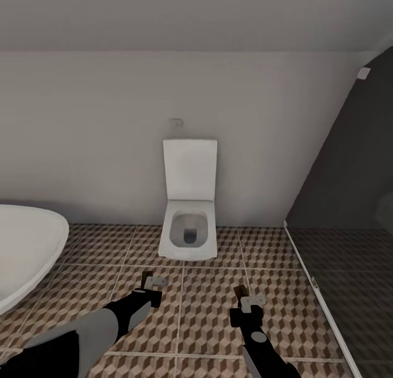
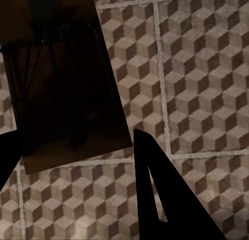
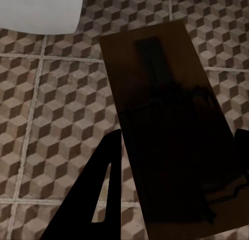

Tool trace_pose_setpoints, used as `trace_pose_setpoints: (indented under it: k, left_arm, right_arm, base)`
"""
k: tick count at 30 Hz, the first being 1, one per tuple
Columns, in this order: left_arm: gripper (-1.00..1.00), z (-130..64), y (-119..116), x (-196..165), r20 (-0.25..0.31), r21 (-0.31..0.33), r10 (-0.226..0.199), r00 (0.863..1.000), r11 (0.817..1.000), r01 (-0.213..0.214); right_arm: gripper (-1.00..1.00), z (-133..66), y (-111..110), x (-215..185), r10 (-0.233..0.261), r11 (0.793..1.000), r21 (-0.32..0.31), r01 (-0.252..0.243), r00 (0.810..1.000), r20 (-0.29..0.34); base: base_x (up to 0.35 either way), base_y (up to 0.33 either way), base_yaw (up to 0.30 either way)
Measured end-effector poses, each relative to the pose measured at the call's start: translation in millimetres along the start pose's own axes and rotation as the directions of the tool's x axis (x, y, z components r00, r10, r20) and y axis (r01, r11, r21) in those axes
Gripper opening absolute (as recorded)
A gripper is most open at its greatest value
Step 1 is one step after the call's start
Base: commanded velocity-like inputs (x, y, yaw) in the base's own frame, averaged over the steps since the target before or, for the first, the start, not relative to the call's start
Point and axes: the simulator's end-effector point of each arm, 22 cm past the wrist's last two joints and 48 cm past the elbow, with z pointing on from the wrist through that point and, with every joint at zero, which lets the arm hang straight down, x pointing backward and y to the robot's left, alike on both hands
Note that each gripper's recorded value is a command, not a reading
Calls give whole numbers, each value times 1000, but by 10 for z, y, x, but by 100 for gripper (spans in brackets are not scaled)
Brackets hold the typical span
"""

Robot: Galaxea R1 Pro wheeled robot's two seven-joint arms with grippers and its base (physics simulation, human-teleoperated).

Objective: Take the four mousetraps from the cabinet in the bathroom and place them on the bathroom floor. Make sure all four end up on the same floor surface, and ensure that at least two of them are either under or directly next to the same bathroom sink.

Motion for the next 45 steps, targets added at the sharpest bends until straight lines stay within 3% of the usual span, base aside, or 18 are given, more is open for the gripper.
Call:
trace_pose_setpoints:
  k: [45]
  left_arm:
    - [-100, 895, -193, 708, -69, 19, 4, 998, 1000, -3]
  right_arm:
    - [-100, 646, 62, 904, -4, 1000, -3, 4, 998, -68]
  base:
    - [0, 0, 0]
